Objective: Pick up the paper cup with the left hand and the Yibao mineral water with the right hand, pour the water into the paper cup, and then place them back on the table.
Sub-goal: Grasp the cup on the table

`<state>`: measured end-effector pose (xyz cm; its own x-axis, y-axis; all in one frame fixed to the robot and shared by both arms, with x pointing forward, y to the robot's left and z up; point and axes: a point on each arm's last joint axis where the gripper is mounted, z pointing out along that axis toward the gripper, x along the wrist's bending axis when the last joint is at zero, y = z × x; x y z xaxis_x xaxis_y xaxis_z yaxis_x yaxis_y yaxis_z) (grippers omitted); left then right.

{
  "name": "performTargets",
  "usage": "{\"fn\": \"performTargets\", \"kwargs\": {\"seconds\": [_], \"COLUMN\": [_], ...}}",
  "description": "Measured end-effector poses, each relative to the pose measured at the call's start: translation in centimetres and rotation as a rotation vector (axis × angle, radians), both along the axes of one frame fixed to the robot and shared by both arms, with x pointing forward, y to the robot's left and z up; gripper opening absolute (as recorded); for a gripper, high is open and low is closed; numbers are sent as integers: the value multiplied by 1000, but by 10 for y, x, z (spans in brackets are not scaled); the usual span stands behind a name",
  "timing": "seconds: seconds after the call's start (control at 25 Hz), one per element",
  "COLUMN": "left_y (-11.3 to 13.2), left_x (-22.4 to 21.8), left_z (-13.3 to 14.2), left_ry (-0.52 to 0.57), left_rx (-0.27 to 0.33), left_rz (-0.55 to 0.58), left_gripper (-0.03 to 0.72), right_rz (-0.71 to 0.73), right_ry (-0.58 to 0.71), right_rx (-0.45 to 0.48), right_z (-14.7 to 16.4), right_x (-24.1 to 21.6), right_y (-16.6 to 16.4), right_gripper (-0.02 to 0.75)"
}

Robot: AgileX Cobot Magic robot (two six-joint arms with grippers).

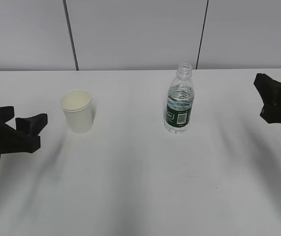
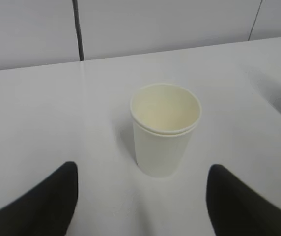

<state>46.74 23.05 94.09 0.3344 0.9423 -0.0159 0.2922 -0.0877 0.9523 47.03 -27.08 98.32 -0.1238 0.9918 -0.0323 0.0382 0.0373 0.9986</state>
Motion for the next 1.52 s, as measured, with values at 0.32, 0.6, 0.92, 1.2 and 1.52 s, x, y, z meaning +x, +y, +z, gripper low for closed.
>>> {"fn": "performTargets", "kwargs": {"seconds": [0.32, 0.6, 0.92, 1.2, 1.52], "left_y": [-3, -5, -9, -16, -21], "left_x": [0, 5, 11, 11, 31], "left_z": [0, -9, -33, -65, -63], "left_ry": [-32, -65, -70, 62, 20], "left_rx": [1, -22, -54, -53, -69], "left_rz": [-32, -40, -56, -119, -109], "left_gripper": [496, 496, 496, 558, 608], "right_rz": [0, 0, 22, 147, 172], "right_ry": [0, 17, 79, 30, 62], "right_rx": [0, -2, -5, -12, 22], "right_z": [0, -4, -29, -37, -44], "right_x": [0, 2, 11, 14, 15], "right_y": [0, 0, 3, 15, 17], "right_gripper": [499, 499, 499, 499, 499]}}
